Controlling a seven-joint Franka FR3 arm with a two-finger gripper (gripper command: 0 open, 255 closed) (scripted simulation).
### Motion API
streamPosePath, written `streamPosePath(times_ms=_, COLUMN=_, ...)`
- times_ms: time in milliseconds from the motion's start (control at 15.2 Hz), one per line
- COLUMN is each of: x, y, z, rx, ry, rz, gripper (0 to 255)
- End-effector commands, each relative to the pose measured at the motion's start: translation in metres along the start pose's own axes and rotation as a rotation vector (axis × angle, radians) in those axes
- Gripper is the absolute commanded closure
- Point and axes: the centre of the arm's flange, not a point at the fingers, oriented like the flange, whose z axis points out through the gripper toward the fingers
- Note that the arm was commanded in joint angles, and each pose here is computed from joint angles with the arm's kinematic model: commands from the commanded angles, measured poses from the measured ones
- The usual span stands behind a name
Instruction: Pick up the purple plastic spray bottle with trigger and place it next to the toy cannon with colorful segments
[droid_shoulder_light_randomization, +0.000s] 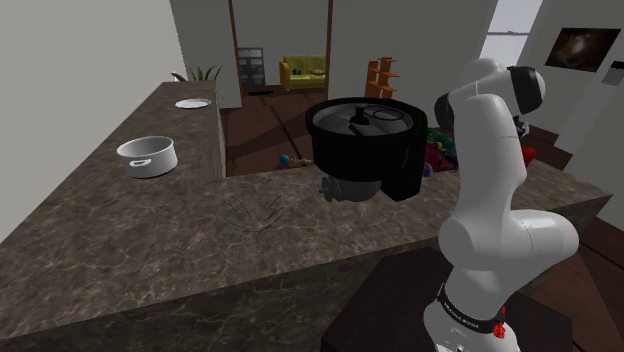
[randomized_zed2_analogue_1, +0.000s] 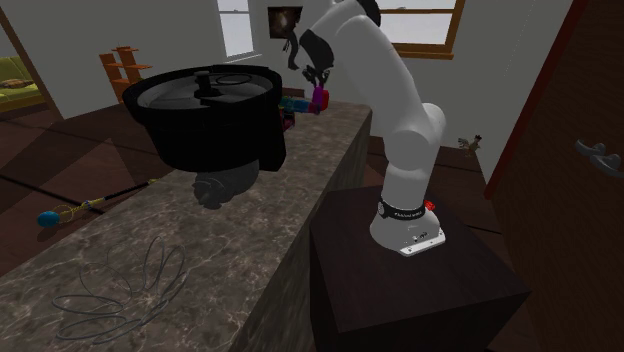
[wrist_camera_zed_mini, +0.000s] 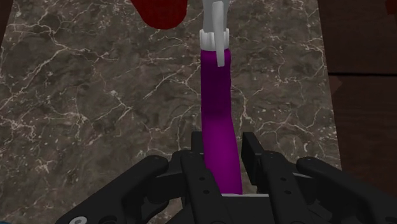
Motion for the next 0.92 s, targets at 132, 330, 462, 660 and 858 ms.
streamPosePath(times_ms=132, x=0.012, y=0.001, z=0.018, rx=-0.001, ry=-0.001, rz=0.000, gripper=255)
streamPosePath(times_ms=330, x=0.020, y=0.001, z=0.032, rx=-0.001, ry=-0.001, rz=0.000, gripper=255)
streamPosePath(times_ms=462, x=0.026, y=0.001, z=0.041, rx=-0.001, ry=-0.001, rz=0.000, gripper=255)
streamPosePath(times_ms=660, x=0.034, y=0.001, z=0.054, rx=-0.001, ry=-0.001, rz=0.000, gripper=255)
streamPosePath(times_ms=858, x=0.043, y=0.001, z=0.068, rx=-0.001, ry=-0.001, rz=0.000, gripper=255)
